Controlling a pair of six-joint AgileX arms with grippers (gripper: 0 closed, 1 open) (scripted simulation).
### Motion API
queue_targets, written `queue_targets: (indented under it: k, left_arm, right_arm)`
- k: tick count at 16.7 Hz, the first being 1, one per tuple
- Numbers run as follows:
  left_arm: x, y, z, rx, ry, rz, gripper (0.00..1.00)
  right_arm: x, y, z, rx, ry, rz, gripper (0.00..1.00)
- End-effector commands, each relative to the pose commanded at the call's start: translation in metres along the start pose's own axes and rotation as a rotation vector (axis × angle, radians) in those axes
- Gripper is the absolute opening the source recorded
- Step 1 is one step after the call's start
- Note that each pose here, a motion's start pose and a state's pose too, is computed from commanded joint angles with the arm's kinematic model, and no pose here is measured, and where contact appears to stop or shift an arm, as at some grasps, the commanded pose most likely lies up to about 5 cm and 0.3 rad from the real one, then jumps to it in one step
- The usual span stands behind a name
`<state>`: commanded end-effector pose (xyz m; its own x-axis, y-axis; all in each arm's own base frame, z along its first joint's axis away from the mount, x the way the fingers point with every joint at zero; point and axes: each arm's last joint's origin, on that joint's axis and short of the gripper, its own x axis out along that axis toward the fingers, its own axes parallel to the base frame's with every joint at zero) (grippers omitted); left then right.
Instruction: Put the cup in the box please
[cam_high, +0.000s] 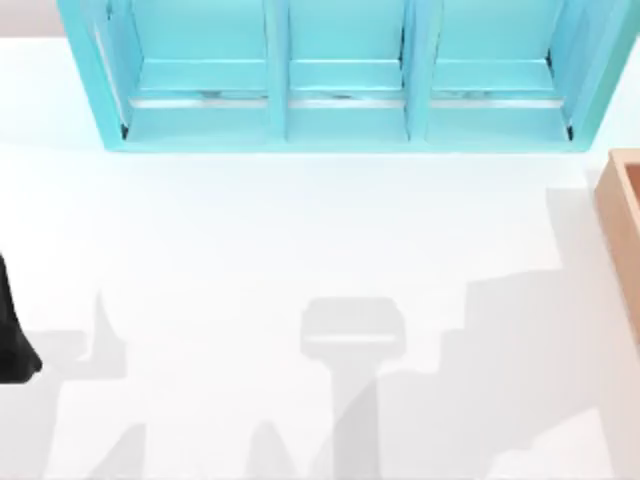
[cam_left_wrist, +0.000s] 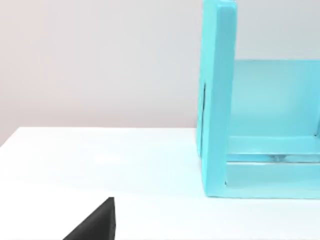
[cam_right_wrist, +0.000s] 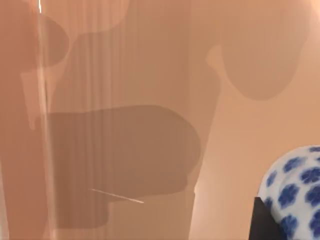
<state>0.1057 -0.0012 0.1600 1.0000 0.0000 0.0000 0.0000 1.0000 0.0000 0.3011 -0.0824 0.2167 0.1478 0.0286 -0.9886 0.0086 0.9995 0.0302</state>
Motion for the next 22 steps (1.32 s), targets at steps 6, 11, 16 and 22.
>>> queue_targets:
  k: [6,11,16,22]
  left_arm:
    - [0.0000,0.0000,0.0000,0.000,0.000,0.000,1.00]
    - [0.0000,0.0000,0.0000,0.000,0.000,0.000,1.00]
    - [0.0000,0.0000,0.0000,0.000,0.000,0.000,1.00]
    - [0.0000,0.0000,0.0000,0.000,0.000,0.000,1.00]
  right_arm:
    - [0.0000,0.0000,0.0000,0.000,0.000,0.000,0.23]
    - [0.0000,0.0000,0.0000,0.000,0.000,0.000,0.60]
    - [0.0000,0.0000,0.0000,0.000,0.000,0.000,0.98]
    - [0.0000,0.0000,0.0000,0.000,0.000,0.000,1.00]
